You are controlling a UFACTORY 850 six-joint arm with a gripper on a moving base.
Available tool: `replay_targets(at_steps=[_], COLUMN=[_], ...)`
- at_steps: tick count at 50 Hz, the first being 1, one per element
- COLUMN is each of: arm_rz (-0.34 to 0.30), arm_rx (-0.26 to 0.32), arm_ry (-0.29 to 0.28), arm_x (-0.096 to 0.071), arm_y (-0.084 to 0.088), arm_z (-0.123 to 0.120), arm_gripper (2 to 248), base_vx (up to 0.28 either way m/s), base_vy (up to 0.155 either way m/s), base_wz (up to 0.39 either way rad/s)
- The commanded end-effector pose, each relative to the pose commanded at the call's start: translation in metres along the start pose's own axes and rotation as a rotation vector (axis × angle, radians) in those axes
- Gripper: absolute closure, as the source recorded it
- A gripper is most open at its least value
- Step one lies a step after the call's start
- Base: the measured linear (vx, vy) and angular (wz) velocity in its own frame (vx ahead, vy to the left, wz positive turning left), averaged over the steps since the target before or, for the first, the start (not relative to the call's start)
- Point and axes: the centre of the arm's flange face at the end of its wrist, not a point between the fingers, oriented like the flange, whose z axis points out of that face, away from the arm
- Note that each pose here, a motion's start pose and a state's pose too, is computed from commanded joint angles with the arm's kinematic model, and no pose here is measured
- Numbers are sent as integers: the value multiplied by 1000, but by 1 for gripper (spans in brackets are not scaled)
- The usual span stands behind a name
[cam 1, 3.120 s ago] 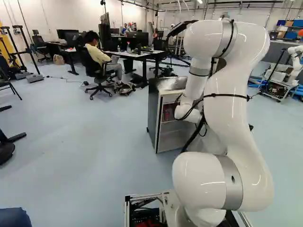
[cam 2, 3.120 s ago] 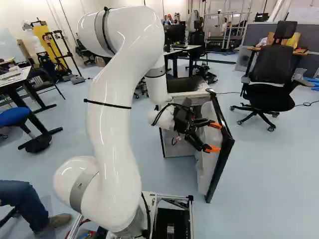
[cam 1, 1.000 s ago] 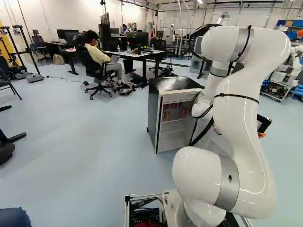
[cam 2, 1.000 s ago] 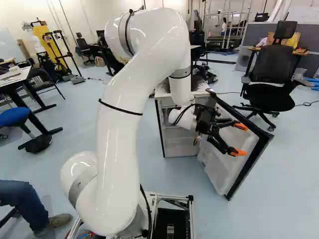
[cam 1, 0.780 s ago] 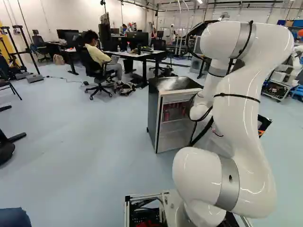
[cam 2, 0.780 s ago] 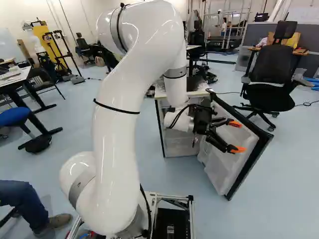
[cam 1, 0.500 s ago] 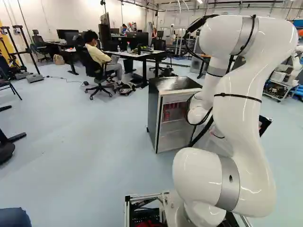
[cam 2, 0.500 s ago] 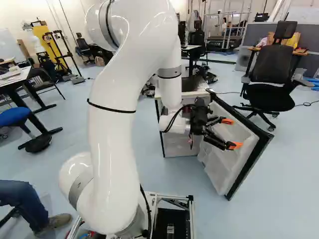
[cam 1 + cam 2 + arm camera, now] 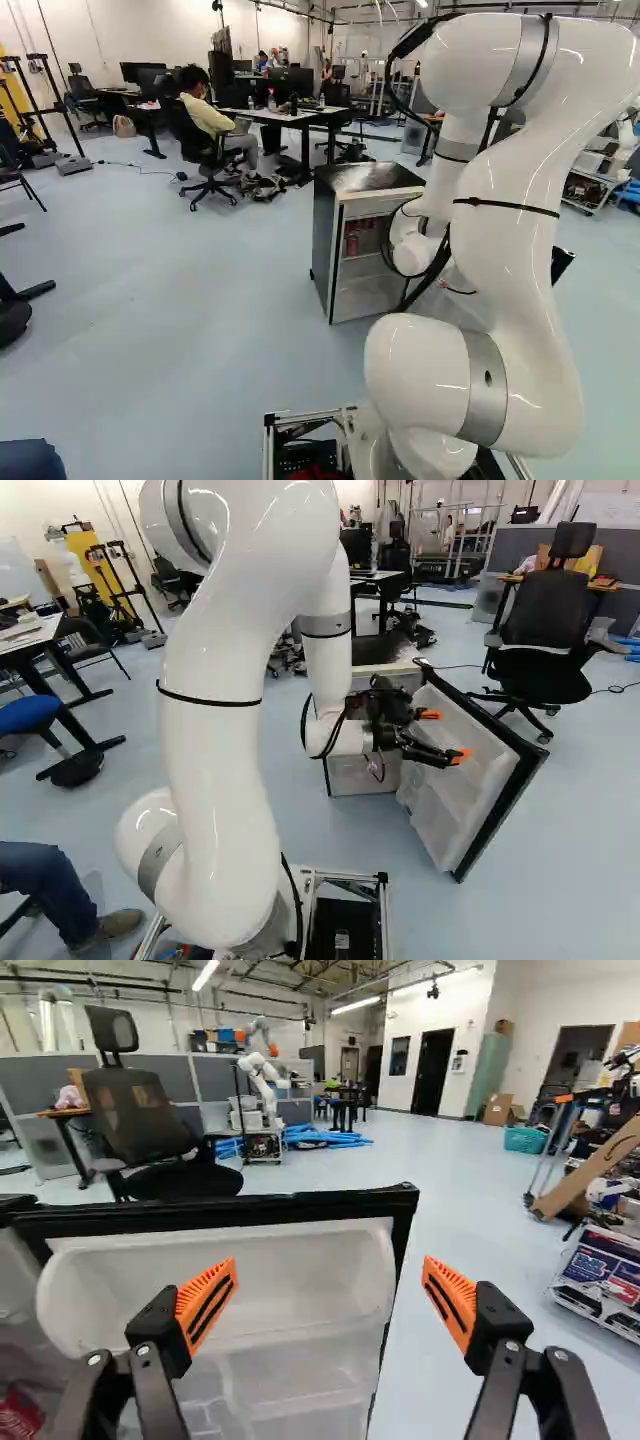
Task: Grab a drink from the fridge
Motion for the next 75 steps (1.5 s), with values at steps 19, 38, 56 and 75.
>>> replay_targets(at_steps=[19, 38, 56, 75], arm_rz=[-22, -42, -62, -77], arm_rx=[198, 378, 530, 690], arm_ry=[0, -1, -7, -3], arm_x=[0, 0, 1, 0], arm_y=[-18, -28, -26, -34], arm_z=[-2, -2, -6, 0], arm_gripper=[3, 3, 3, 3], base_vx=[0, 0, 0, 0], base_vy=[0, 0, 0, 0], base_wz=[0, 0, 0, 0])
